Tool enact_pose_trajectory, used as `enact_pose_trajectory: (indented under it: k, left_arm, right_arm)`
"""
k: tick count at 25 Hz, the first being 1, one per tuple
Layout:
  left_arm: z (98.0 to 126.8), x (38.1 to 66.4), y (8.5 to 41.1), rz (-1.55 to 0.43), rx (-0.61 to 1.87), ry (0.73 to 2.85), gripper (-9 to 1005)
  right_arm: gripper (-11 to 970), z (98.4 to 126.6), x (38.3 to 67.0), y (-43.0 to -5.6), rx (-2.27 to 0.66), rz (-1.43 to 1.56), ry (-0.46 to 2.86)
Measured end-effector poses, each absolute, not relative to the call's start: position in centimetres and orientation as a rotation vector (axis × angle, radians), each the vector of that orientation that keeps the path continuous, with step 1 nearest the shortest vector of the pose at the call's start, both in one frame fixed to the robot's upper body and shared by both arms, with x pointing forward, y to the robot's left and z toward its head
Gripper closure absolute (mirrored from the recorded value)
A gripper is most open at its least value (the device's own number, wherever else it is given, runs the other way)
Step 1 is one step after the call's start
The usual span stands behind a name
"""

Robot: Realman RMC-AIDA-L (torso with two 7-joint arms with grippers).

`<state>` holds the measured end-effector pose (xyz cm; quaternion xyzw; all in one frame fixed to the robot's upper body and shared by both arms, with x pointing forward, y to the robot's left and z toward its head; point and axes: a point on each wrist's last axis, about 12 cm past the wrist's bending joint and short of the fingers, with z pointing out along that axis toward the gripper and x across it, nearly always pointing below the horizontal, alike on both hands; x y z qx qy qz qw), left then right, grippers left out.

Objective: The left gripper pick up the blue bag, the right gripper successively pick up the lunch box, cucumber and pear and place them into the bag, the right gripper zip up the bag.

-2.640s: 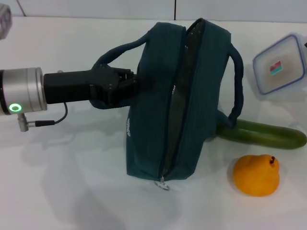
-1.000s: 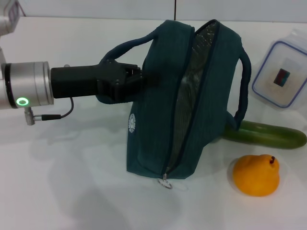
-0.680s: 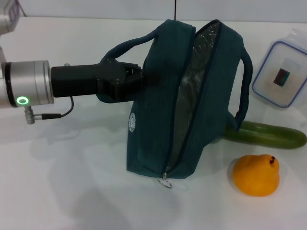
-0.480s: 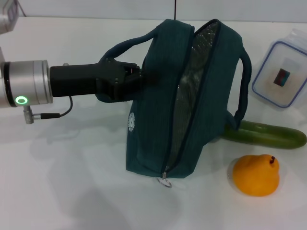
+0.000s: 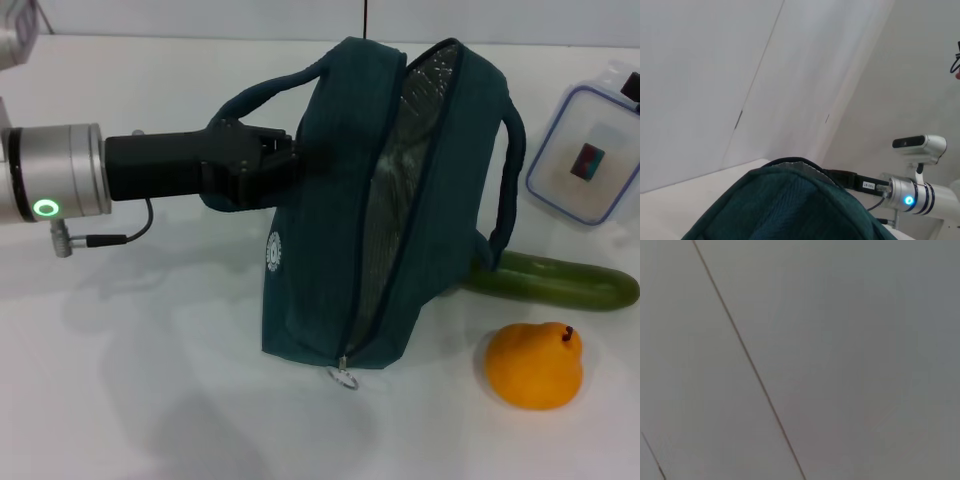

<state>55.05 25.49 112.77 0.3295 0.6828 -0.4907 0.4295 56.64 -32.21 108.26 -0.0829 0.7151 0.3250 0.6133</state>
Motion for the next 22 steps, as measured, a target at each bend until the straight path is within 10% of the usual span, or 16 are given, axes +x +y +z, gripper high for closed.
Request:
enact_pose_trajectory:
  k: [22]
  left_arm:
    - [112.5, 55.0, 25.3, -1.216, 0.781, 1.690, 955]
  right_arm:
    - [640, 109.5, 58.4, -30.8, -0.346, 0.725, 1.687]
